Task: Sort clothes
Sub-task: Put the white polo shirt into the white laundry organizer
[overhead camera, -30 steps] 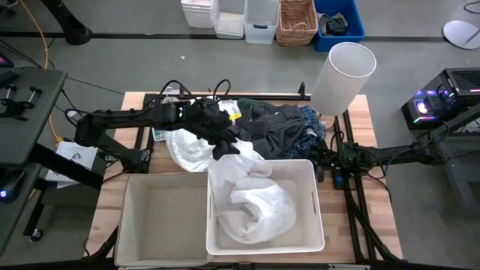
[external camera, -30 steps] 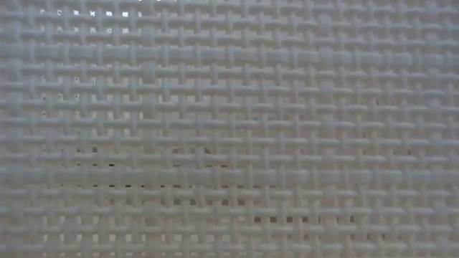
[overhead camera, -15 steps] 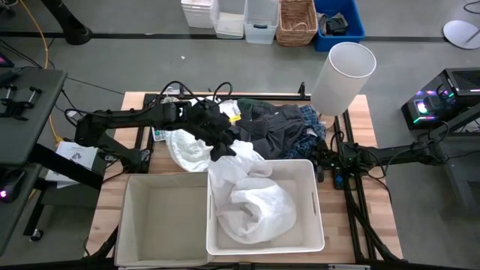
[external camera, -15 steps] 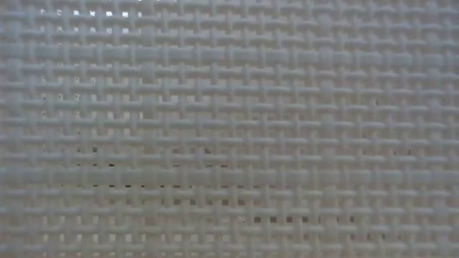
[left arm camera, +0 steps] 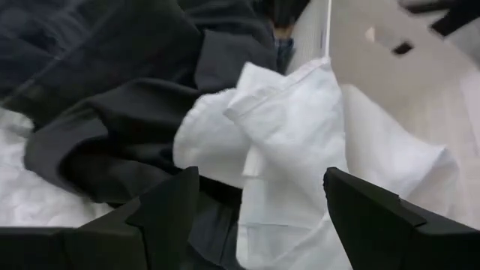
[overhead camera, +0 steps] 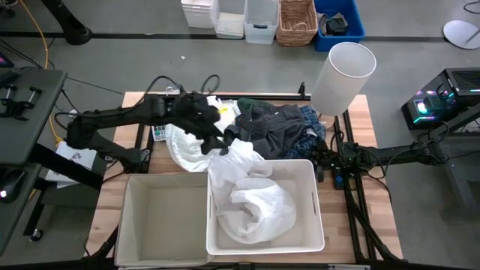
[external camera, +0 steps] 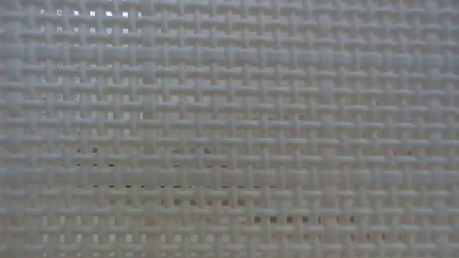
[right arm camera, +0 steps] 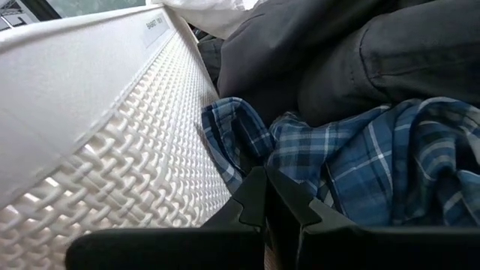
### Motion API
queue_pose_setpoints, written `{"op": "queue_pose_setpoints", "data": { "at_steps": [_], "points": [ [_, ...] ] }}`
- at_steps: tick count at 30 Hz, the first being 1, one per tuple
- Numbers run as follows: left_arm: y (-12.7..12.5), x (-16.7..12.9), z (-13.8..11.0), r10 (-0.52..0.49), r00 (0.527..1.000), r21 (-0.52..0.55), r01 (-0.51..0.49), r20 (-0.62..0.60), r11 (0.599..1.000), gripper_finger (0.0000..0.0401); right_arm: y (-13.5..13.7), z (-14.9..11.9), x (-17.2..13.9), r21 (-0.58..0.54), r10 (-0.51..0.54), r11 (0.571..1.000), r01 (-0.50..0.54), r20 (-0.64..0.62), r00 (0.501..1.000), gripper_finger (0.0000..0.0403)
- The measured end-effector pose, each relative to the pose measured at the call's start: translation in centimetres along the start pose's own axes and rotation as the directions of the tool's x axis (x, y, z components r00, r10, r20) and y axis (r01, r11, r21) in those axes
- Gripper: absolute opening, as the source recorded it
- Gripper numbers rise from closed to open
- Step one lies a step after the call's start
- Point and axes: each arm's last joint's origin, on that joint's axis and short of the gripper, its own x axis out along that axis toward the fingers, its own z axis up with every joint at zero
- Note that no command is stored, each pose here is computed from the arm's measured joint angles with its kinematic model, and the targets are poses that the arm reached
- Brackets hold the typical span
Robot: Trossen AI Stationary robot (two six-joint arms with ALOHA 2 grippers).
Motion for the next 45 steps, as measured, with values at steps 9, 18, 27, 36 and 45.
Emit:
{"op": "queue_pose_setpoints", "data": {
  "at_steps": [9,18,27,36,45],
  "points": [
    [2.0,-2.1,-3.5,-0.049,0.966,-0.165,0.093,0.255,0.982,0.0275,0.0,0.0,0.0,0.0,0.0,1.0,0.0,-0.001,1.0,0.0],
    [2.5,-0.2,-4.9,-0.05,0.981,-0.248,0.096,0.187,0.964,0.0275,0.0,0.0,0.0,0.0,0.0,1.0,0.0,0.0,1.0,0.0],
    [2.3,0.1,-5.1,-0.047,0.978,-0.327,0.112,0.202,0.938,0.0275,0.0,0.0,0.0,0.0,0.0,1.0,0.0,0.0,1.0,0.0],
    [2.0,0.0,-4.7,-0.061,0.968,-0.362,0.149,0.242,0.92,0.0275,0.0,0.0,0.0,0.0,-0.001,1.0,0.001,0.0,1.0,0.0],
    [0.7,0.1,-4.8,-0.123,0.958,-0.298,0.2,0.257,0.933,0.0275,0.0,0.0,0.0,0.0,0.0,1.0,0.0,0.0,1.0,0.0]
  ]
}}
